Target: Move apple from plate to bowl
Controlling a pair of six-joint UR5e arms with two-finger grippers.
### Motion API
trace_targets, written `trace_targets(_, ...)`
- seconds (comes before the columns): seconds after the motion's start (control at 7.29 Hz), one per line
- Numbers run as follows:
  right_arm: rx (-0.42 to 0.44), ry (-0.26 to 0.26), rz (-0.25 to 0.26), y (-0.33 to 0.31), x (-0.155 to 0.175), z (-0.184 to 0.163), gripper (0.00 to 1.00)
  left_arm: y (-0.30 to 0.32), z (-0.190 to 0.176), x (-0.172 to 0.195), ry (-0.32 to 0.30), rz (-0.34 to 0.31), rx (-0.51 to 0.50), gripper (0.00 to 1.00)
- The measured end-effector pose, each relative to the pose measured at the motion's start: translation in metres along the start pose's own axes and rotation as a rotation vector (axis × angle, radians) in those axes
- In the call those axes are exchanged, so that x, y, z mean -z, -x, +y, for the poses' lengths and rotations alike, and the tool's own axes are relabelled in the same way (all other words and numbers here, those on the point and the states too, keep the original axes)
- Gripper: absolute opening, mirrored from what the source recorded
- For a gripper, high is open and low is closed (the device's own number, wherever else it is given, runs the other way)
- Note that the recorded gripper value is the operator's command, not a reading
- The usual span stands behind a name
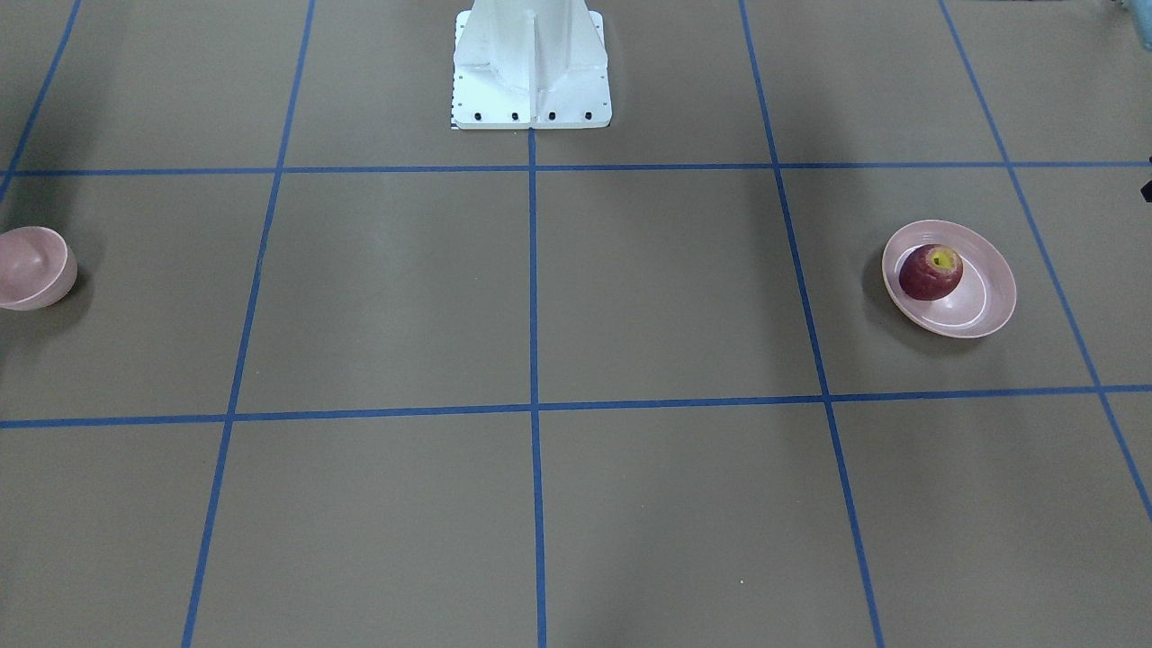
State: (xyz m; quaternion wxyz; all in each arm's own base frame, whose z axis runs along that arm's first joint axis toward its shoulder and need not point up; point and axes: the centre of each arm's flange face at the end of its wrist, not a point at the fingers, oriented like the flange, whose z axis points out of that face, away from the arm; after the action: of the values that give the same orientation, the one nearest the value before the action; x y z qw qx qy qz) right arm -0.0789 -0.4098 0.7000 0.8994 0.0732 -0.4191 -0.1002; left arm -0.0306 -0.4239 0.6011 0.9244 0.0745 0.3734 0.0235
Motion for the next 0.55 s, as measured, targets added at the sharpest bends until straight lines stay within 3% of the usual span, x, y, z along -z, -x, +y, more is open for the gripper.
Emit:
trace_targets(0.14,-0.001,0.013,0.002,0.000,-0.006,0.006,0.73,0.000,0.000,0.000,0.000,0.000,0.000,0.98)
trace_targets(0.27,-0.003,0.026,0.003,0.000,-0.011,0.010,0.01,0.000,0.000,0.000,0.001,0.000,0.001,0.98)
trace_targets(0.55,-0.003,0.036,0.002,0.002,-0.016,0.010,0.00,0.000,0.000,0.000,0.001,0.000,0.001,0.98)
